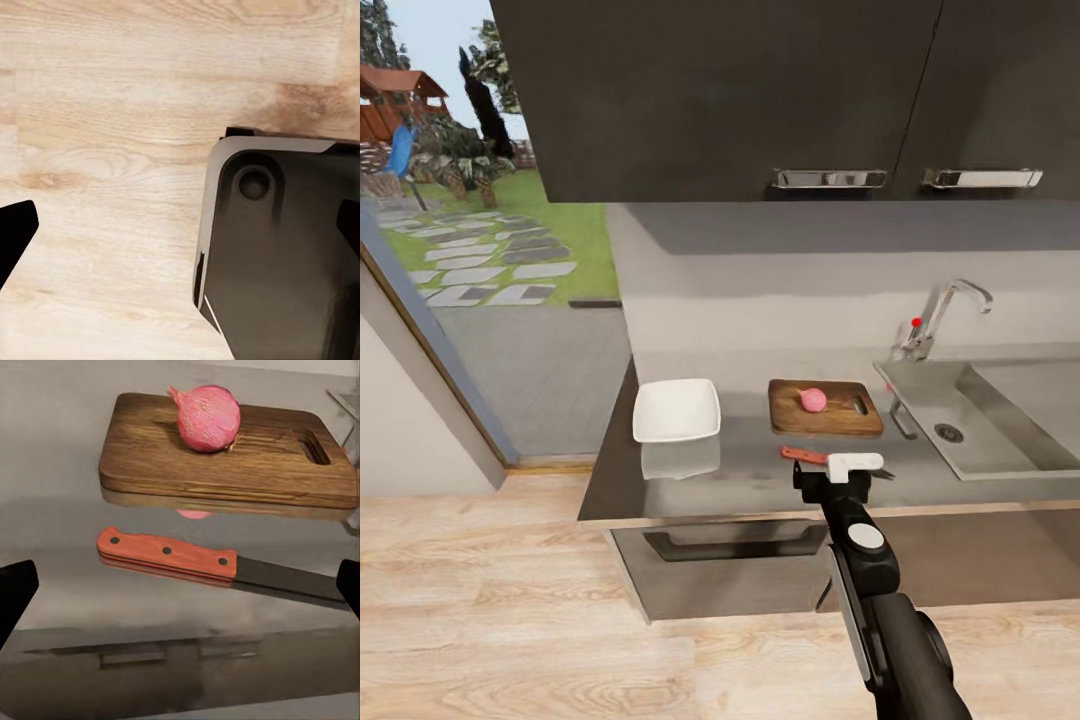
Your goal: In the kitchen, take the Vidalia onion out of the sink, dice it on the chopping board with the paring knife, put the diced onion into the bowl on the countertop, then place both the paring knife and the chopping board into the sink.
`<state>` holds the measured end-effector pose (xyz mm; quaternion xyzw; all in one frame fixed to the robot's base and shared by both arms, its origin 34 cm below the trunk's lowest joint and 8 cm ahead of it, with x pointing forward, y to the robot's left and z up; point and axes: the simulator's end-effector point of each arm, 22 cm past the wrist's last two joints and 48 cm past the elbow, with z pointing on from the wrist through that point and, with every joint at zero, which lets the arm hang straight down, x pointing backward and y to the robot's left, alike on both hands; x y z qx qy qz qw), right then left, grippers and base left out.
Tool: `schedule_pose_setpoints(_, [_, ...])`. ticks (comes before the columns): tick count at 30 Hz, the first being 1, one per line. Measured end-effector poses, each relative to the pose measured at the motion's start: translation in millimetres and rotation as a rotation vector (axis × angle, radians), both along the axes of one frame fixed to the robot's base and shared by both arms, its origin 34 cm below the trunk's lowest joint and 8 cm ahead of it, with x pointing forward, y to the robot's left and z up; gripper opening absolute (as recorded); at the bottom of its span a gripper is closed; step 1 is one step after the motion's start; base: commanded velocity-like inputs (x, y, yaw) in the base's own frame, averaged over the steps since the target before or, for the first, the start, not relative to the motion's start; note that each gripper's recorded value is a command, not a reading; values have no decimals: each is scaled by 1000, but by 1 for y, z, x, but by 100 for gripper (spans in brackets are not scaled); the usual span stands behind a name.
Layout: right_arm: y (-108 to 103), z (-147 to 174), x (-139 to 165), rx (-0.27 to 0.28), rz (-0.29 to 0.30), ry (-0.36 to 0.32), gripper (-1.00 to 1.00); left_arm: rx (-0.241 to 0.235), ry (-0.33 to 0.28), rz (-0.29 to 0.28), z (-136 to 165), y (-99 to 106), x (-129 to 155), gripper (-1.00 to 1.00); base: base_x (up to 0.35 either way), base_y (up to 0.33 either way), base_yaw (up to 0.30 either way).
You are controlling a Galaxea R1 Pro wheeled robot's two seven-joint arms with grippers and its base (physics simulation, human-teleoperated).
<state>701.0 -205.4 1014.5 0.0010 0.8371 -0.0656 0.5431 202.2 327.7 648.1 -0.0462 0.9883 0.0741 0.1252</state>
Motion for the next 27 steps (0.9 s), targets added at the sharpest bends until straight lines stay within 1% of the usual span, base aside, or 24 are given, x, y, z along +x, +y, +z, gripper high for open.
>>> schedule_pose_setpoints(6, [-4, -8, -5, -7, -11, 48, 100, 0, -1, -1, 0, 0, 0, 100, 44, 97, 0])
schedule_pose_setpoints(8, [-8, -8, -6, -13, -26, 57, 100, 0, -1, -1, 0, 0, 1, 100, 137, 206, 0])
schedule_pose_setpoints(9, [-14, -6, -7, -25, -53, 56, 100, 0, -2, -1, 0, 0, 1, 100, 158, 224, 0])
schedule_pose_setpoints(11, [-23, -5, -9, -35, -90, 55, 100, 0, -2, -2, 0, 0, 1, 100, 164, 229, 0])
schedule_pose_setpoints(14, [-32, -5, -12, -21, -146, 55, 100, 0, -3, -1, 0, 0, 1, 100, 170, 233, 0])
schedule_pose_setpoints(17, [-45, -7, -17, 10, -228, 60, 100, 0, -2, -1, 0, 0, 1, 100, 178, 238, 0])
schedule_pose_setpoints(18, [-55, -7, -21, 14, -286, 61, 100, 0, -1, -1, 0, 0, 0, 100, 143, 194, 0])
schedule_pose_setpoints(21, [-61, -4, -23, 16, -319, 55, 100, 0, 0, -2, 0, 0, 0, 100, 70, 99, 0])
schedule_pose_setpoints(24, [-66, 5, -23, 18, -337, 35, 100, 0, 1, -2, 0, 0, -1, 100, 21, 29, 0])
schedule_pose_setpoints(27, [-73, 14, -23, 8, -372, 17, 100, 0, 1, -2, 0, 0, -1, 100, 7, 9, 0])
